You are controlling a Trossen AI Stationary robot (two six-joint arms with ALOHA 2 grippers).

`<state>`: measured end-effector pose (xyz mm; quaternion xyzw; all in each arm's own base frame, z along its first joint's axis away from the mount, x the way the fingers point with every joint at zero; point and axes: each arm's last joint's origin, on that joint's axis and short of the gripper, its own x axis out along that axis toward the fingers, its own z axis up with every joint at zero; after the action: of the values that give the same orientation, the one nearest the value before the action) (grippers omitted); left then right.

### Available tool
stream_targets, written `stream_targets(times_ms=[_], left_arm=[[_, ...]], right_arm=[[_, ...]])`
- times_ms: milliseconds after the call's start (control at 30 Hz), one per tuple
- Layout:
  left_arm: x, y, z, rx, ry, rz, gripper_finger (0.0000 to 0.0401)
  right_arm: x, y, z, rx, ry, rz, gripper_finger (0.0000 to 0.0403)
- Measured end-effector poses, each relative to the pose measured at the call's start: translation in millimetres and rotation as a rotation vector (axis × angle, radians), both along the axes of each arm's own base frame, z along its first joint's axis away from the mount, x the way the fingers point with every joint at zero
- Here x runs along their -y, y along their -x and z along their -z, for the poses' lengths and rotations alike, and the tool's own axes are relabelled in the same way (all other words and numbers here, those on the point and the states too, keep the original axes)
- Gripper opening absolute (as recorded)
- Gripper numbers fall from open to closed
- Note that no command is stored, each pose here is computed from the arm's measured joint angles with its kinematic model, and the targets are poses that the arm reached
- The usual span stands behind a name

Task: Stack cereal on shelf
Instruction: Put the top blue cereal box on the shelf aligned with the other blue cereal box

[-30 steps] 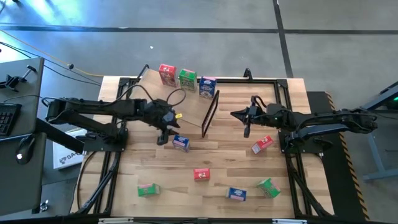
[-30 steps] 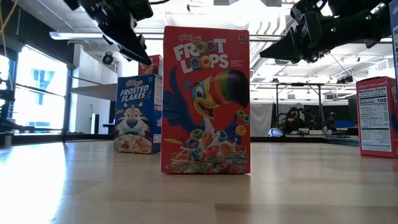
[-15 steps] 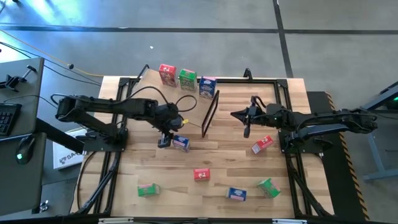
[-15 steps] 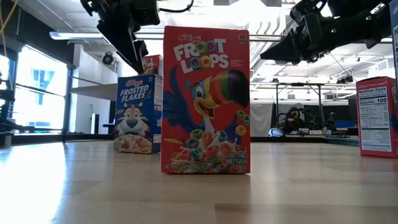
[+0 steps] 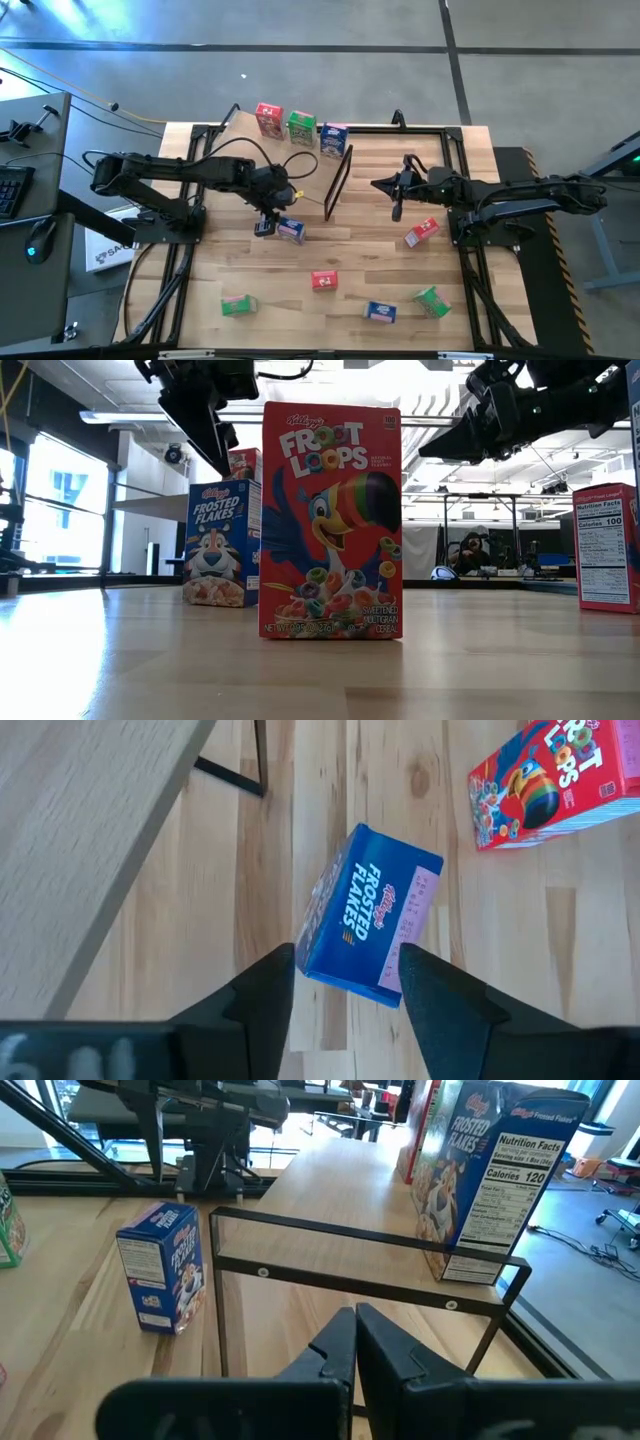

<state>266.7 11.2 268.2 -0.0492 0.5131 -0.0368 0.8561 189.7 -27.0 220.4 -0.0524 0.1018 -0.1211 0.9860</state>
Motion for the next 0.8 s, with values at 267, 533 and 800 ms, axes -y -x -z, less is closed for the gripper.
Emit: stream_targets(times_ms=[267,533,800], left_arm=[[0,0,0,-0.002,0.0,0.0,0.0223],[4,0,0,0.002,-0.04,0.046,0.0247],[18,-3,6,-0.017,-0.101,0.131,0.0248]], right_arm=[[0,0,0,0.0,0.0,0.0,0.0],[0,0,1,-0.013,-0.002,0.0,0.0],[0,0,1,-0.014,-0.002,-0.001,0.0]])
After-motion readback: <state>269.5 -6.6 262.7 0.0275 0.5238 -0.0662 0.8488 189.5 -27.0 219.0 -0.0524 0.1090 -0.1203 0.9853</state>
